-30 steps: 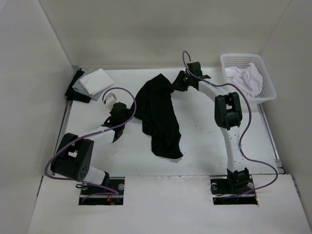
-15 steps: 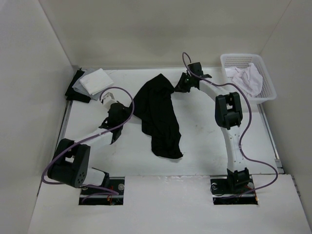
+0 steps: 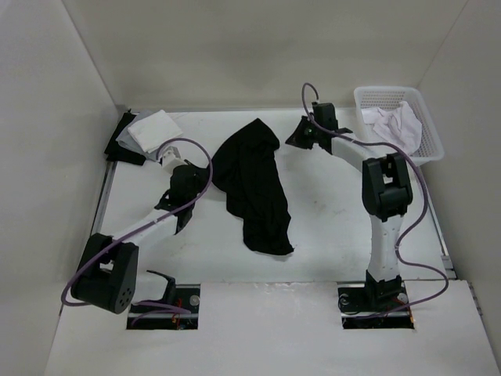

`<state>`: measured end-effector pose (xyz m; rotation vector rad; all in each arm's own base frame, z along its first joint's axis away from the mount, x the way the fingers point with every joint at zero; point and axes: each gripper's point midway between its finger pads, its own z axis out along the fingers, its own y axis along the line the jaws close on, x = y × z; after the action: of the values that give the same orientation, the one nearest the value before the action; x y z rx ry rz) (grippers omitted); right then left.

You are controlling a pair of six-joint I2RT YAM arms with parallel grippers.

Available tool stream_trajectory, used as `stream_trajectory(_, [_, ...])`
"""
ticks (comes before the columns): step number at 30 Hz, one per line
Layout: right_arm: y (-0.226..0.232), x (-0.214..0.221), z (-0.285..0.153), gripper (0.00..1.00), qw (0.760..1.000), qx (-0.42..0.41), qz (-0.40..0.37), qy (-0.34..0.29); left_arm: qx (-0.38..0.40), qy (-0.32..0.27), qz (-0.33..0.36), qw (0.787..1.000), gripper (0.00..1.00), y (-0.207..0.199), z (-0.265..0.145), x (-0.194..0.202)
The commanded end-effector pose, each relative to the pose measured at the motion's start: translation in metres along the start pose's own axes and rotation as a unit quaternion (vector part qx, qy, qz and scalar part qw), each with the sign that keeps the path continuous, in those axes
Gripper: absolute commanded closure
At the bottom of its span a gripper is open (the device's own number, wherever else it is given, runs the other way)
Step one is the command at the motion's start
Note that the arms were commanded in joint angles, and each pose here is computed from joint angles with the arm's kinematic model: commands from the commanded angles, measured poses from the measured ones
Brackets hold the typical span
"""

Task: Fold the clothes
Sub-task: Flatten the tank top out

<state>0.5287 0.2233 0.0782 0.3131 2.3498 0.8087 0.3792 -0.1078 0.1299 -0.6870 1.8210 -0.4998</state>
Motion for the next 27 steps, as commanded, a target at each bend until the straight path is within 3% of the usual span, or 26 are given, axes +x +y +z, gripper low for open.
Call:
stream_trajectory(1, [0.055, -0.050, -0.030, 0.92, 0.994, -0.069, -0.030, -0.077, 0.034, -0.017, -0.015, 0.999, 0.98, -0.021, -0.006, -0.012])
stream_trajectory(6, [0.027, -0.021, 0.000, 0.70, 0.999, -0.017, -0.034, -0.020, 0.032, -0.004, -0.016, 0.999, 0.98, -0.011, -0.017, -0.002])
stream_trajectory(12, [0.038, 0.019, -0.049, 0.55, 0.995, 0.004, -0.070, -0.064, -0.014, -0.003, -0.033, 0.999, 0.98, 0.026, -0.015, -0.007])
stream_trajectory(17, [0.033, 0.102, -0.079, 0.55, 0.995, 0.026, -0.087, -0.032, 0.034, -0.007, -0.054, 0.998, 0.98, -0.022, -0.002, -0.022])
stream_trajectory(21, [0.032, 0.162, -0.120, 0.54, 0.994, 0.026, -0.106, -0.028, 0.053, -0.051, -0.063, 0.995, 0.98, -0.058, 0.010, -0.056])
stream_trajectory(27, [0.046, 0.232, -0.189, 0.41, 0.987, -0.031, -0.158, -0.019, 0.015, -0.114, -0.051, 0.992, 0.91, -0.067, 0.040, -0.104])
